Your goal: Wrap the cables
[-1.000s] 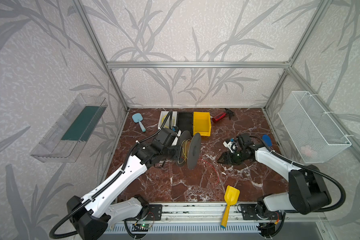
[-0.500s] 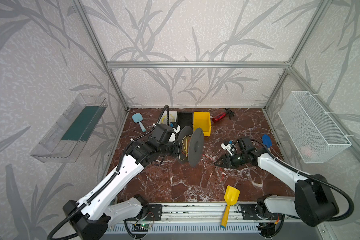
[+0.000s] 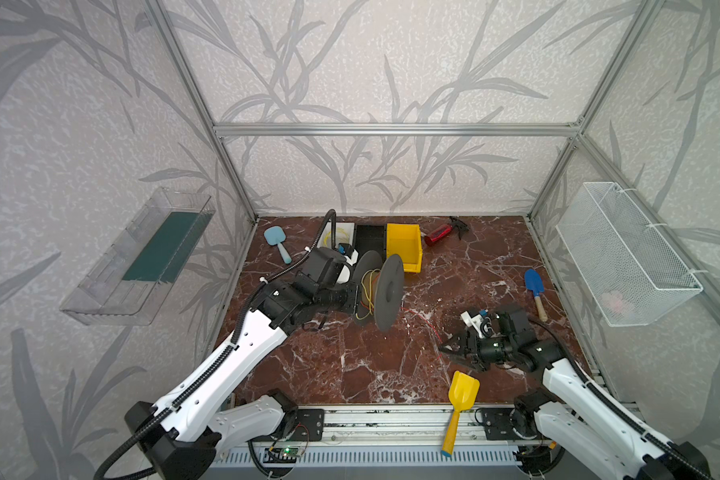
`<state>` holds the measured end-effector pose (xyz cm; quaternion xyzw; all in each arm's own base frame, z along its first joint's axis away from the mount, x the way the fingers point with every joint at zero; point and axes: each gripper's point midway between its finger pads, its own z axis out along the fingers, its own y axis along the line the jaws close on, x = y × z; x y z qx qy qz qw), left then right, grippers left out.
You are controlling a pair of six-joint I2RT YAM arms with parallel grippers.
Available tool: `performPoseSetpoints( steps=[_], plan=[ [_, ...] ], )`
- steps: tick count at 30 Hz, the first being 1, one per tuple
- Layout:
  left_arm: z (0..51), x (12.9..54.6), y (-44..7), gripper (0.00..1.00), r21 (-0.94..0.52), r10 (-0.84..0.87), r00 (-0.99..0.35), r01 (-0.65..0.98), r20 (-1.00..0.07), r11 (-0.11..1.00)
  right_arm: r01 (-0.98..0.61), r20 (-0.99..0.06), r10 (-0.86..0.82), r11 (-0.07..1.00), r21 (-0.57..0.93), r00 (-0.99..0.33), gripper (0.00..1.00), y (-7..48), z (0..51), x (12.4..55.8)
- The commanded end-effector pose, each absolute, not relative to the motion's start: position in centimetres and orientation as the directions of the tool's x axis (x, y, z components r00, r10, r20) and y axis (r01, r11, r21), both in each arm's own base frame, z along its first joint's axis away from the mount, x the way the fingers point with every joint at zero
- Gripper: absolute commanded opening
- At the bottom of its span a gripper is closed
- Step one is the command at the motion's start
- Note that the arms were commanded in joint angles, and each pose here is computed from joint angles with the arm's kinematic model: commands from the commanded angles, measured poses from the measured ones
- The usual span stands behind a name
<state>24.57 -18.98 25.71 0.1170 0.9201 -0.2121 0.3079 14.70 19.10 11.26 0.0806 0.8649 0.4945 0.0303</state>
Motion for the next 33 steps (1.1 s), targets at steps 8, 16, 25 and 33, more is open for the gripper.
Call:
performPoseSetpoints(
  steps=[8, 16, 25, 33],
  plan=[
    [29.2, 25.4, -19.5, 0.0, -0.346, 0.027, -0.704, 0.382, -0.71, 0.857, 0.148, 0.081, 0.168, 0.437, 0.887, -0.982, 0.58, 21.0, 12.0, 16.2],
    [29.3, 25.4, -19.4, 0.0, -0.344, 0.026, -0.701, 0.383, -0.713, 0.857, 0.146, 0.087, 0.149, 0.451, 0.88, -0.985, 0.43, 21.9, 11.6, 16.0],
    [29.2, 25.4, -19.4, 0.0, -0.344, 0.029, -0.701, 0.385, -0.712, 0.857, 0.167, 0.1, 0.168, 0.452, 0.876, -0.981, 0.29, 21.8, 11.4, 16.2],
    [29.0, 25.4, -19.2, 0.0, -0.337, 0.031, -0.702, 0.379, -0.711, 0.862, 0.169, 0.099, 0.173, 0.462, 0.87, -0.98, 0.05, 21.6, 11.5, 16.1]
  ],
)
